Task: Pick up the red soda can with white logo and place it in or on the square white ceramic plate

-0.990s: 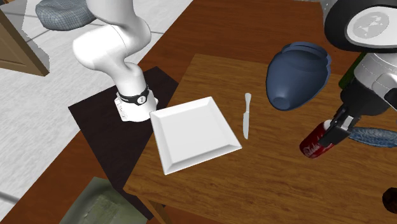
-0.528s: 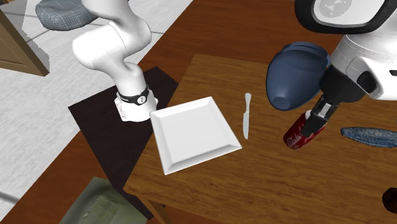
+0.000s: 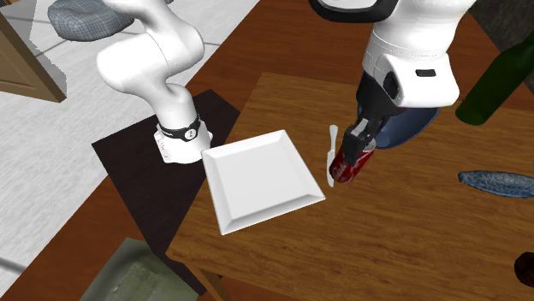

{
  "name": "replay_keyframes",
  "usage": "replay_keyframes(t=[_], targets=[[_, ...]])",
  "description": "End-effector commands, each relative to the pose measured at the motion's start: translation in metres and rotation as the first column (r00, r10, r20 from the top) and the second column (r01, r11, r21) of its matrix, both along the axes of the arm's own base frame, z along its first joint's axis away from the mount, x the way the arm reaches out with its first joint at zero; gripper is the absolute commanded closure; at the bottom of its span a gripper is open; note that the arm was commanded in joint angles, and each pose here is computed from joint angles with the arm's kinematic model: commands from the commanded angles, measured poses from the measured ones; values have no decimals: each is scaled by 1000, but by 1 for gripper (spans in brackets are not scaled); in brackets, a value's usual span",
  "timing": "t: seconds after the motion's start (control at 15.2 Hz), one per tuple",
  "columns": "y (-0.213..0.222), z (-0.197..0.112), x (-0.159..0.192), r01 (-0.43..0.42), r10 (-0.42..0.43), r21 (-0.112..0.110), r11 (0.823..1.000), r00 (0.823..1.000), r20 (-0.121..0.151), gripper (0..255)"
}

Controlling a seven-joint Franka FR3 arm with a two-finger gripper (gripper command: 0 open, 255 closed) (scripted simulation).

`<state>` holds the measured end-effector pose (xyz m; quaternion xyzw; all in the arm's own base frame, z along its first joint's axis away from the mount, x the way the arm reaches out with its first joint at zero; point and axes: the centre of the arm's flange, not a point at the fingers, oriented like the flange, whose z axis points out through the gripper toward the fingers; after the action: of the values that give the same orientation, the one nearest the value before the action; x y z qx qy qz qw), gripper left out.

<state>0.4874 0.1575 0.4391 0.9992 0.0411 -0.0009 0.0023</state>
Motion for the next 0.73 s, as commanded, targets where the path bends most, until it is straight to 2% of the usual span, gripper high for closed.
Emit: replay_keyframes(t=[0.0, 0.66], targets=[[-12, 2, -26, 0, 0, 0, 1000, 1000, 1, 255], [-73, 12, -142, 0, 0, 0, 1000, 1000, 1, 255]])
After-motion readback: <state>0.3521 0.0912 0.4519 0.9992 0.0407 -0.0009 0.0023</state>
